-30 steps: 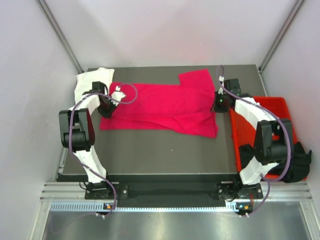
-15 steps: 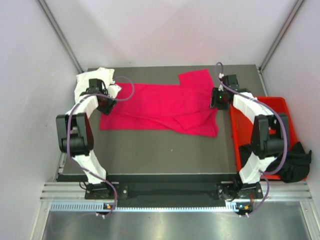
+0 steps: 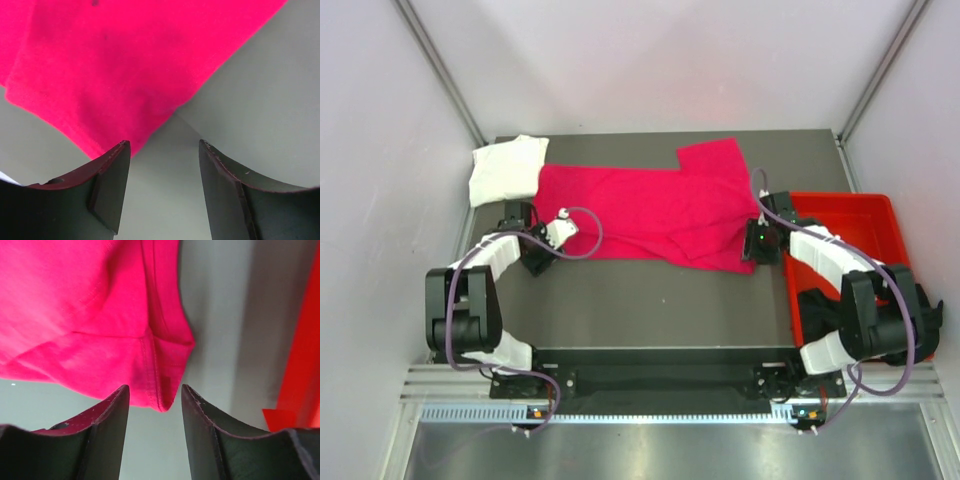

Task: Fold and stack the t-shirts
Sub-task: Fold the tshirt

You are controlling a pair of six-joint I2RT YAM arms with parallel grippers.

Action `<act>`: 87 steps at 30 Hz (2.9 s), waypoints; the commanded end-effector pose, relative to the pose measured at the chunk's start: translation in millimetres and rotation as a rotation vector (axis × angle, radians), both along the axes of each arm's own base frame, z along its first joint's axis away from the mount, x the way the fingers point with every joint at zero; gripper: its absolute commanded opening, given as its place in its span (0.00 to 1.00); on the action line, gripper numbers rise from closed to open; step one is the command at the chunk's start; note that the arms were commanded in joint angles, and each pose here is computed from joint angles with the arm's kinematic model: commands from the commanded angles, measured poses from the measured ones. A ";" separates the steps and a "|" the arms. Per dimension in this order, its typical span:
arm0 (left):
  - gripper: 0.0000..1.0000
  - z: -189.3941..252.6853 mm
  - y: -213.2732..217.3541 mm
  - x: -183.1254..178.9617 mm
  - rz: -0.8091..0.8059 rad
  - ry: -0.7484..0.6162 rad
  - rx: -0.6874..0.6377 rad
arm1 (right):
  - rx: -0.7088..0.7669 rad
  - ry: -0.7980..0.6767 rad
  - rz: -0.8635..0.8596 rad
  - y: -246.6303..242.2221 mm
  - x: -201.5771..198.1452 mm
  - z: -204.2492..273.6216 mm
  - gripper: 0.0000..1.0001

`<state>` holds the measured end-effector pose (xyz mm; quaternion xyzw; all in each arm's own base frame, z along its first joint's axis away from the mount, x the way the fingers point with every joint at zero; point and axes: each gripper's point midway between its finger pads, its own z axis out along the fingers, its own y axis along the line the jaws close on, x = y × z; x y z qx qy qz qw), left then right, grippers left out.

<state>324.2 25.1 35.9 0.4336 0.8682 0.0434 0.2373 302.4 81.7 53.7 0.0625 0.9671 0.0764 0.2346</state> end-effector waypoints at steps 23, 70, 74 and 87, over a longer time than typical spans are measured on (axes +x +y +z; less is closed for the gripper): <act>0.00 -19.6 32.4 -24.4 -0.068 -0.022 0.116 | -0.062 -0.013 -0.103 -43.0 4.3 7.8 0.00; 0.67 115.6 -244.5 -27.3 -0.468 -0.192 -0.359 | 0.180 -0.109 -0.014 20.5 16.7 18.8 0.30; 0.69 84.8 -298.0 -42.7 -0.601 -0.168 -0.301 | 0.225 -0.052 -0.009 31.6 20.2 2.9 0.18; 0.69 3.5 -370.4 -38.7 -0.640 -0.159 -0.240 | 0.235 -0.019 -0.075 37.0 31.0 3.4 0.08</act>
